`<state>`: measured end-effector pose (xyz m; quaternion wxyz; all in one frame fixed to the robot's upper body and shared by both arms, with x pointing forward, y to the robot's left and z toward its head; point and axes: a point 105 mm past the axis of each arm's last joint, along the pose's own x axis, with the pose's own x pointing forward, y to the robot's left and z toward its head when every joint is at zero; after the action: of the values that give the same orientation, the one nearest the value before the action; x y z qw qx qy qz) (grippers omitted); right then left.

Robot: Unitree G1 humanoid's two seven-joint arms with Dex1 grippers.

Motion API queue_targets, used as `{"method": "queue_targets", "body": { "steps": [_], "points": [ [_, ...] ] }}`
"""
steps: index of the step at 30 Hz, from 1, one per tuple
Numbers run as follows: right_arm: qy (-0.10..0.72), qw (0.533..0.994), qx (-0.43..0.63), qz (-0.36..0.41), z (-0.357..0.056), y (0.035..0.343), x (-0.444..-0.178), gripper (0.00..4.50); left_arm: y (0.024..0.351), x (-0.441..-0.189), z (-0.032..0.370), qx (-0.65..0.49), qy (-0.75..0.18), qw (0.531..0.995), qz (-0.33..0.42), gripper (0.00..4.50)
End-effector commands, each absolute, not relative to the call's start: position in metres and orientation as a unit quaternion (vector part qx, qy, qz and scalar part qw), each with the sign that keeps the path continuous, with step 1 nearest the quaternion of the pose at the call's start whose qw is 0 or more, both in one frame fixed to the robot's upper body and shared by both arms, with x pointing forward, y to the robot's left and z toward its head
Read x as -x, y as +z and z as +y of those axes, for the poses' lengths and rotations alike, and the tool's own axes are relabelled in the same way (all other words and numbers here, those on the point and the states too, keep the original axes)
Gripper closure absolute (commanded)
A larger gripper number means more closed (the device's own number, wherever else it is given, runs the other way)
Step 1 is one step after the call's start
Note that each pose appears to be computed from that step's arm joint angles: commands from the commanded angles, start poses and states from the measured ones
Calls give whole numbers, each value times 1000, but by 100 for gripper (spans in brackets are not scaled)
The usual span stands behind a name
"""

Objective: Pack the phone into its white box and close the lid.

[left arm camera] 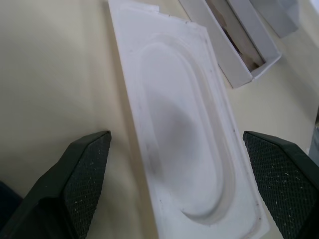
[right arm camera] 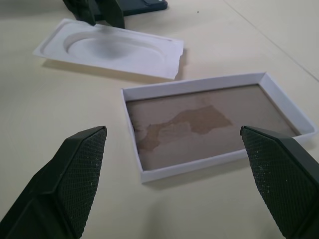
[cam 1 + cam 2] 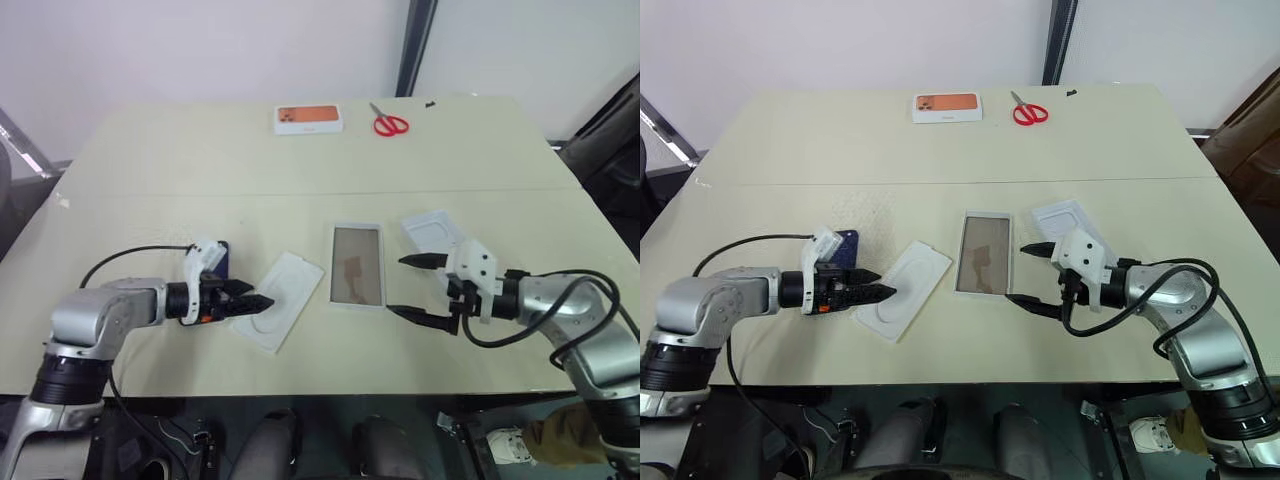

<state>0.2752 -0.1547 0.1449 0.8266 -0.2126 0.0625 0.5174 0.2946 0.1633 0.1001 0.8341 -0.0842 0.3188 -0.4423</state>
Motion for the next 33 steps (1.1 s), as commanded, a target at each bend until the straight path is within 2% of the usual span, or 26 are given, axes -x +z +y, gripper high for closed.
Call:
{"method": "queue_targets", "body": {
  "steps": [1,7,12,20,23,25,26,33],
  "points": [
    [516,827,220,32,-149,156,-277,1,93,-298,162,78,-430,834,337,3],
    [513,830,219,26,-146,156,-278,1,87,-297,156,106,-430,819,364,3],
    [508,833,219,20,-145,158,-280,0,77,-294,154,112,-426,814,378,229],
    [502,836,222,15,-144,159,-281,0,71,-296,160,128,-408,819,381,229],
    [500,837,221,15,-145,159,-282,0,70,-295,162,132,-407,819,383,321],
    [498,839,220,16,-145,158,-282,0,70,-294,162,139,-405,818,385,418],
    [498,839,220,16,-145,158,-282,0,70,-293,163,143,-402,818,387,440],
    [496,840,222,15,-145,158,-282,0,71,-295,168,174,-385,821,384,440]
  ]
}}
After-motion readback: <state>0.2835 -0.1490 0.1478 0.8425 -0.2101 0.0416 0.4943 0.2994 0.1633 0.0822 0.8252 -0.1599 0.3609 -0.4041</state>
